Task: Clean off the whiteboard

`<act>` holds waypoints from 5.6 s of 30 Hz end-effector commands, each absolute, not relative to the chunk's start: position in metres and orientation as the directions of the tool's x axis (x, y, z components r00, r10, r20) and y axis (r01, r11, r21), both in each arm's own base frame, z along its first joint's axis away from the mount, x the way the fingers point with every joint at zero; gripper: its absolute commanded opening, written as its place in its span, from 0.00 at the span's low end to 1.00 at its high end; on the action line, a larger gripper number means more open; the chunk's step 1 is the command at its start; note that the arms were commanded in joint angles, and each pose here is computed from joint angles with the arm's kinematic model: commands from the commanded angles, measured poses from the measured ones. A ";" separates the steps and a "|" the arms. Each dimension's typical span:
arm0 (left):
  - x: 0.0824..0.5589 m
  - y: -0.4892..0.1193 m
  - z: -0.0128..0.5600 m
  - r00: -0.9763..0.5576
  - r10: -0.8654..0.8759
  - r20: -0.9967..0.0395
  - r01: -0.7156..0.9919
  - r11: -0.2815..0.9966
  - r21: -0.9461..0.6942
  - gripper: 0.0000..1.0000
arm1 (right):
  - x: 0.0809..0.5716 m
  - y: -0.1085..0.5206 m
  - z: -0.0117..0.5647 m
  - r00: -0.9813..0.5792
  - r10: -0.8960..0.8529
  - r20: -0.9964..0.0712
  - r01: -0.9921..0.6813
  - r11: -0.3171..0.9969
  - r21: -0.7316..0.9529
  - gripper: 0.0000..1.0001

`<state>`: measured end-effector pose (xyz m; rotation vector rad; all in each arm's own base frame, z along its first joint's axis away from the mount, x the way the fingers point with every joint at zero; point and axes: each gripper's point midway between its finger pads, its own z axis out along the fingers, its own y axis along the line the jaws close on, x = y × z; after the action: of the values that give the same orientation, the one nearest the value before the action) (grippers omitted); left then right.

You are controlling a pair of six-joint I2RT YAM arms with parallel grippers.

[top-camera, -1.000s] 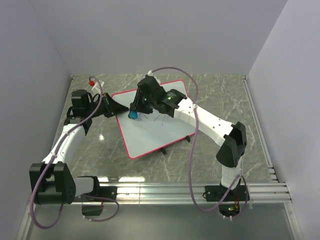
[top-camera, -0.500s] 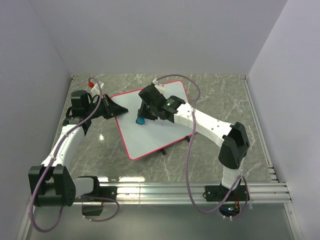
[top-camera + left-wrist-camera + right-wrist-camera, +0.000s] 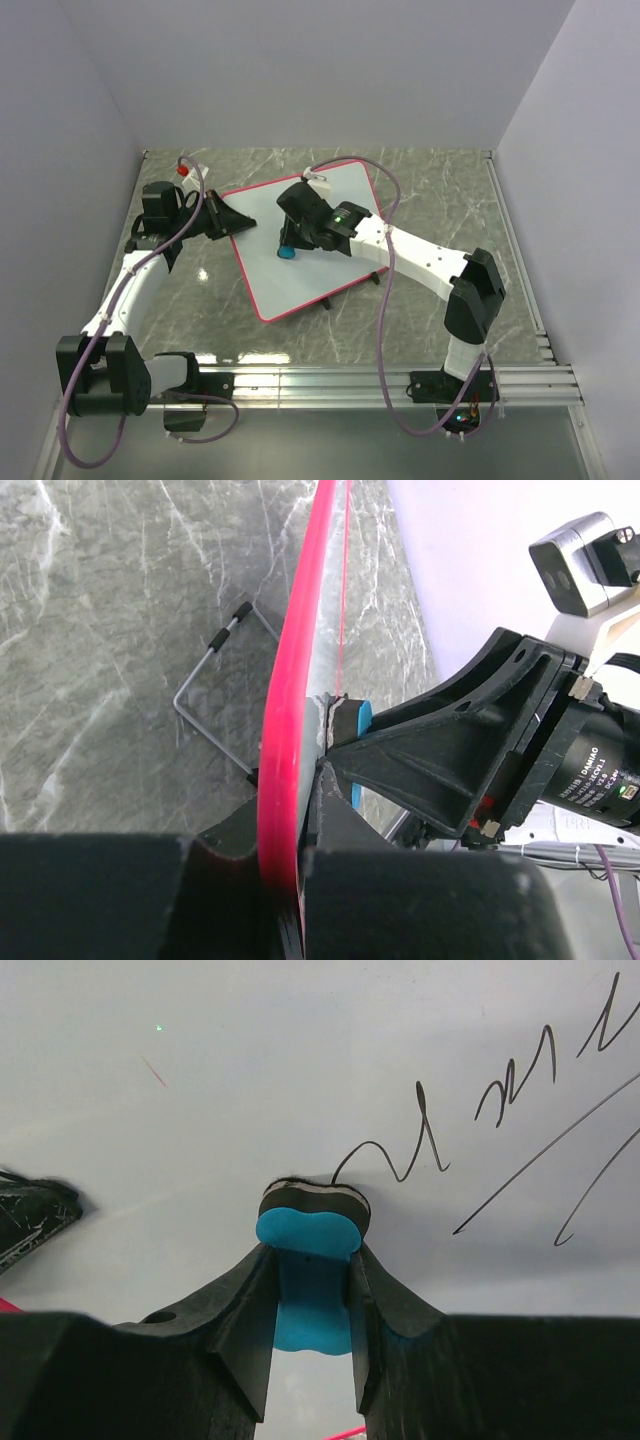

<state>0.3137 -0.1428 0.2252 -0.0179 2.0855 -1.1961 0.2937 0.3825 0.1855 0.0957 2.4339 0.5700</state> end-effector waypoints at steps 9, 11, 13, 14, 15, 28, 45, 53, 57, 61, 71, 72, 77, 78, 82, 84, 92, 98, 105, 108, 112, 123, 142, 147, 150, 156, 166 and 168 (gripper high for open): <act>0.317 -0.115 0.191 -0.714 -0.305 -0.631 0.232 0.747 -0.623 0.00 | 0.318 0.411 0.205 -0.836 0.233 -0.497 -0.082 0.842 0.534 0.00; 0.315 -0.122 0.190 -0.721 -0.291 -0.629 0.240 0.746 -0.621 0.00 | 0.345 0.421 0.223 -0.818 0.284 -0.500 -0.068 0.816 0.574 0.00; 0.315 -0.127 0.190 -0.725 -0.283 -0.628 0.248 0.743 -0.621 0.00 | 0.368 0.423 0.233 -0.803 0.317 -0.504 -0.048 0.810 0.585 0.00; 0.317 -0.128 0.191 -0.723 -0.284 -0.629 0.247 0.744 -0.621 0.00 | 0.373 0.423 0.233 -0.802 0.323 -0.502 -0.039 0.810 0.585 0.00; 0.317 -0.129 0.192 -0.724 -0.283 -0.629 0.249 0.743 -0.621 0.00 | 0.375 0.421 0.230 -0.804 0.325 -0.498 -0.028 0.816 0.577 0.00; 0.325 -0.121 0.206 -0.700 -0.269 -0.662 0.243 0.782 -0.574 0.00 | 0.287 0.335 0.141 -0.843 0.304 -0.443 0.018 0.840 0.542 0.00; 0.310 -0.123 0.184 -0.743 -0.228 -0.629 0.240 0.787 -0.568 0.00 | 0.388 0.368 0.269 -0.700 0.440 -0.563 -0.096 0.723 0.684 0.00; 0.310 -0.121 0.188 -0.740 -0.214 -0.638 0.237 0.804 -0.545 0.00 | 0.389 0.351 0.214 -0.741 0.407 -0.534 -0.037 0.770 0.637 0.00; 0.312 -0.120 0.186 -0.742 -0.208 -0.638 0.228 0.816 -0.531 0.00 | 0.344 0.315 0.165 -0.776 0.363 -0.516 -0.014 0.808 0.589 0.00; 0.314 -0.118 0.186 -0.738 -0.207 -0.642 0.224 0.823 -0.523 0.00 | 0.306 0.289 0.125 -0.808 0.342 -0.480 0.013 0.824 0.566 0.00; 0.316 -0.117 0.182 -0.740 -0.206 -0.641 0.217 0.828 -0.517 0.00 | 0.331 0.314 0.174 -0.789 0.327 -0.521 -0.061 0.801 0.595 0.00; 0.316 -0.116 0.181 -0.740 -0.208 -0.640 0.212 0.831 -0.515 0.00 | 0.337 0.320 0.185 -0.783 0.330 -0.527 -0.074 0.792 0.606 0.00; 0.317 -0.116 0.181 -0.742 -0.203 -0.639 0.211 0.834 -0.510 0.00 | 0.367 0.357 0.262 -0.748 0.369 -0.552 -0.155 0.711 0.686 0.00; 0.318 -0.115 0.181 -0.744 -0.203 -0.637 0.208 0.835 -0.510 0.00 | 0.371 0.363 0.263 -0.754 0.372 -0.541 -0.153 0.702 0.695 0.00; 0.319 -0.115 0.183 -0.743 -0.201 -0.639 0.210 0.836 -0.507 0.00 | 0.375 0.375 0.271 -0.761 0.368 -0.535 -0.168 0.684 0.710 0.00; 0.321 -0.115 0.185 -0.741 -0.200 -0.641 0.211 0.837 -0.505 0.00 | 0.373 0.371 0.261 -0.768 0.363 -0.529 -0.158 0.692 0.704 0.00; 0.322 -0.116 0.185 -0.743 -0.202 -0.639 0.211 0.834 -0.509 0.00 | 0.331 0.324 0.165 -0.832 0.281 -0.478 -0.074 0.799 0.597 0.00; 0.323 -0.116 0.188 -0.739 -0.199 -0.644 0.219 0.833 -0.508 0.00 | 0.295 0.263 0.109 -0.848 0.276 -0.452 0.007 0.859 0.512 0.00; 0.326 -0.119 0.184 -0.743 -0.197 -0.640 0.225 0.826 -0.516 0.00 | 0.294 0.224 0.093 -0.835 0.332 -0.438 0.094 0.872 0.481 0.00; 0.327 -0.120 0.184 -0.743 -0.192 -0.641 0.232 0.824 -0.517 0.00 | 0.314 0.235 0.113 -0.819 0.339 -0.463 0.076 0.864 0.499 0.00; 0.326 -0.122 0.182 -0.745 -0.184 -0.641 0.235 0.827 -0.511 0.00 | 0.353 0.264 0.162 -0.786 0.380 -0.487 0.042 0.820 0.571 0.00; 0.323 -0.126 0.180 -0.752 -0.168 -0.638 0.248 0.824 -0.509 0.00 | 0.419 0.347 0.251 -0.771 0.445 -0.456 -0.041 0.680 0.732 0.00; 0.320 -0.129 0.181 -0.737 -0.168 -0.655 0.252 0.830 -0.497 0.00 | 0.310 0.227 0.084 -0.828 0.396 -0.397 0.171 0.852 0.495 0.00; 0.318 -0.132 0.179 -0.738 -0.161 -0.655 0.257 0.830 -0.495 0.00 | 0.338 0.242 0.114 -0.804 0.415 -0.427 0.150 0.835 0.530 0.00; 0.316 -0.134 0.179 -0.738 -0.154 -0.657 0.262 0.832 -0.489 0.00 | 0.368 0.261 0.148 -0.780 0.431 -0.454 0.121 0.816 0.565 0.00; 0.313 -0.138 0.180 -0.736 -0.138 -0.663 0.275 0.834 -0.479 0.00 | 0.429 0.305 0.221 -0.742 0.461 -0.486 0.050 0.761 0.647 0.00; 0.308 -0.138 0.185 -0.717 -0.134 -0.684 0.282 0.842 -0.460 0.00 | 0.435 0.298 0.202 -0.747 0.456 -0.484 0.081 0.785 0.615 0.00; 0.308 -0.138 0.184 -0.717 -0.135 -0.684 0.280 0.843 -0.460 0.00 | 0.416 0.281 0.176 -0.755 0.455 -0.472 0.113 0.799 0.590 0.00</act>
<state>0.3195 -0.1673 0.2491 -0.0161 2.0844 -1.0286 0.4397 0.3059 0.2126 0.3851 2.2844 0.8213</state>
